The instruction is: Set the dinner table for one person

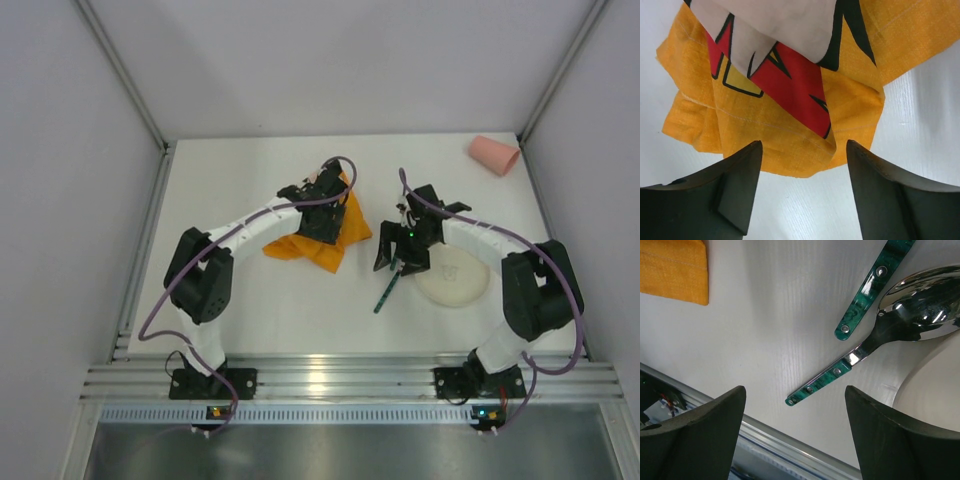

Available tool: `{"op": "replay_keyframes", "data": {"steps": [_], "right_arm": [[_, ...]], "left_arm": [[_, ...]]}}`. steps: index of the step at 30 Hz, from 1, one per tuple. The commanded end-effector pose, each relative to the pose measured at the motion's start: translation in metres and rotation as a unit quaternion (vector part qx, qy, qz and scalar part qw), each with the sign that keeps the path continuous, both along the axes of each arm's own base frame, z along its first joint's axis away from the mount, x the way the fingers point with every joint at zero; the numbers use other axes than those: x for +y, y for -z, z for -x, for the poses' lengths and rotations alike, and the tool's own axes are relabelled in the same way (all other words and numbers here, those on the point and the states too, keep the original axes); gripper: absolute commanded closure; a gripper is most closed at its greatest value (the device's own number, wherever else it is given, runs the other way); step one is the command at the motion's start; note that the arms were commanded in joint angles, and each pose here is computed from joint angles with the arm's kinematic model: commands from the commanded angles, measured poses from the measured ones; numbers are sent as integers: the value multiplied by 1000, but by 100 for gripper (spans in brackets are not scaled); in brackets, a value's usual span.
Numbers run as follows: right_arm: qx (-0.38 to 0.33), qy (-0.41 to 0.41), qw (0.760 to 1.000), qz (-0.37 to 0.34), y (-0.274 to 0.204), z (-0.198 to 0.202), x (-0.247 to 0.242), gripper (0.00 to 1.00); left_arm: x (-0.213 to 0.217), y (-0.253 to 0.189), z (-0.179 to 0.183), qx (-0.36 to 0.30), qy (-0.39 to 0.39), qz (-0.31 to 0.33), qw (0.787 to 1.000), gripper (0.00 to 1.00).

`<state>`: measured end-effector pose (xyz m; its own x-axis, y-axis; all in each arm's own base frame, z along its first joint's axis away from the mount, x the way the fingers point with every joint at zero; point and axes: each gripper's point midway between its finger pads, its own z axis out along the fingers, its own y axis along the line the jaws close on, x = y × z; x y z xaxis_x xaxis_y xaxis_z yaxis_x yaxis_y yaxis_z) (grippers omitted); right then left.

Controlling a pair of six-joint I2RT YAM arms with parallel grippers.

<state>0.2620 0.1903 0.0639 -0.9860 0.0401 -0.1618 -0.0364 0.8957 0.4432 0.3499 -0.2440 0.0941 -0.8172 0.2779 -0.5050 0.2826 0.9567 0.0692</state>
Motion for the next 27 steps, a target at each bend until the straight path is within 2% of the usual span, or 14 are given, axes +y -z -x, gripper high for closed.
{"op": "replay_keyframes", "data": {"steps": [1,6,7,9,11,13,20,22,27], "right_arm": [[-21,4,1000,-17,-11,-7,5,19],[-35,3,999,-39,-26,-23,17,19],[-35,-1,998,-44,-27,-25,20,19],[-44,-2,998,-54,-35,-34,28,19],[-46,-7,996,-70,-38,-39,41,18],[-56,-14,993,-99,-44,-48,63,18],[-75,-10,986,-146,-28,-78,112,18],[-71,-8,987,-146,-18,-83,118,19],[-78,-9,987,-137,-8,-97,133,19]], "left_arm": [[3,-4,-13,-18,-7,-24,1000,29],[-6,7,-18,-12,8,-18,1000,56],[-7,5,-19,-14,9,-18,1000,65],[-7,1,-22,-22,10,-16,1000,73],[-7,-2,-23,-27,11,-18,999,90],[-6,-10,-26,-34,9,-15,999,100],[4,-70,-45,-67,-16,54,996,100],[3,-78,-48,-67,-17,79,994,100],[9,-76,-52,-57,-20,76,995,100]]}}
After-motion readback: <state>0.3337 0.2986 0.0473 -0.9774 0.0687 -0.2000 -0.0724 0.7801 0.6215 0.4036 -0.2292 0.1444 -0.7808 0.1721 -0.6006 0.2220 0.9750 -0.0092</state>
